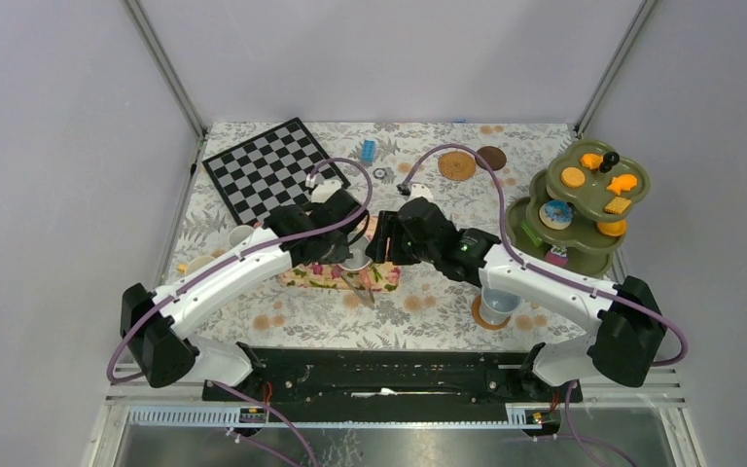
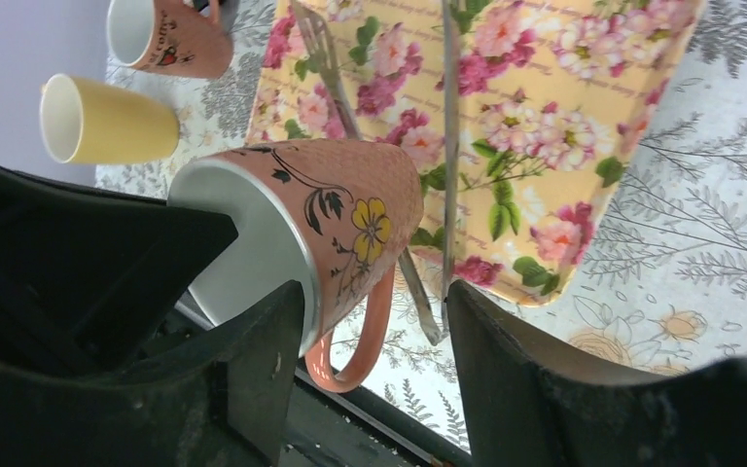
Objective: Serve the afternoon tea
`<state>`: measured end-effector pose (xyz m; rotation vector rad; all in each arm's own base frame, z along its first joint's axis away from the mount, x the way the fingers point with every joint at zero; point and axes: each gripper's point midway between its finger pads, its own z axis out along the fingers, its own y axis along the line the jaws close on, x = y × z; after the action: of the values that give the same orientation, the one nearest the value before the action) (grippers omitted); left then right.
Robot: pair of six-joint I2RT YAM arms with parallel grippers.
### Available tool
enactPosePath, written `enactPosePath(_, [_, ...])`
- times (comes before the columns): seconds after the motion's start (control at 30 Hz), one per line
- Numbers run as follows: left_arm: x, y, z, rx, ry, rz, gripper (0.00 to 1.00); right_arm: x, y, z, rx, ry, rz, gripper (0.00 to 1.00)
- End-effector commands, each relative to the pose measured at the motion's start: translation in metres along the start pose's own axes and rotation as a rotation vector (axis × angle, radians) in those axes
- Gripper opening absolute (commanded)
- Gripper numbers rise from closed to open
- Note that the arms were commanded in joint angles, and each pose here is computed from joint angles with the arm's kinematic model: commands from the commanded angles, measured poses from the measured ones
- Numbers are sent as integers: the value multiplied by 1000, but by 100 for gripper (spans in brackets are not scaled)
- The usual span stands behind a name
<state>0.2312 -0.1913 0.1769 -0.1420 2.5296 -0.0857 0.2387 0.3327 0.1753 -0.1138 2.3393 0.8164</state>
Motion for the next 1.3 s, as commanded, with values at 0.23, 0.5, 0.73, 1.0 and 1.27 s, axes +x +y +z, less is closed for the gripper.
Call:
enactPosePath(0.23, [-30,-68,-7,179,-76,7,0,-8,-19,-2,253,-30,-56,35])
enactPosePath(0.5, [-34,-80,-5,212,-81,9,0,-14,-55,-7,491,-101,22,0])
enactPosePath(0.73, [-52,-90,-26,332,-144,22,50,-18,-76,-23,576,-186,107,0])
enactPosePath(1.0, [-100,-50,-40,390,-250,-18,92,-27,-136,-61,789,-229,221,0])
enactPosePath(1.27, [-149,-20,-70,345,-454,42,99,-38,-215,-115,924,-296,449,0])
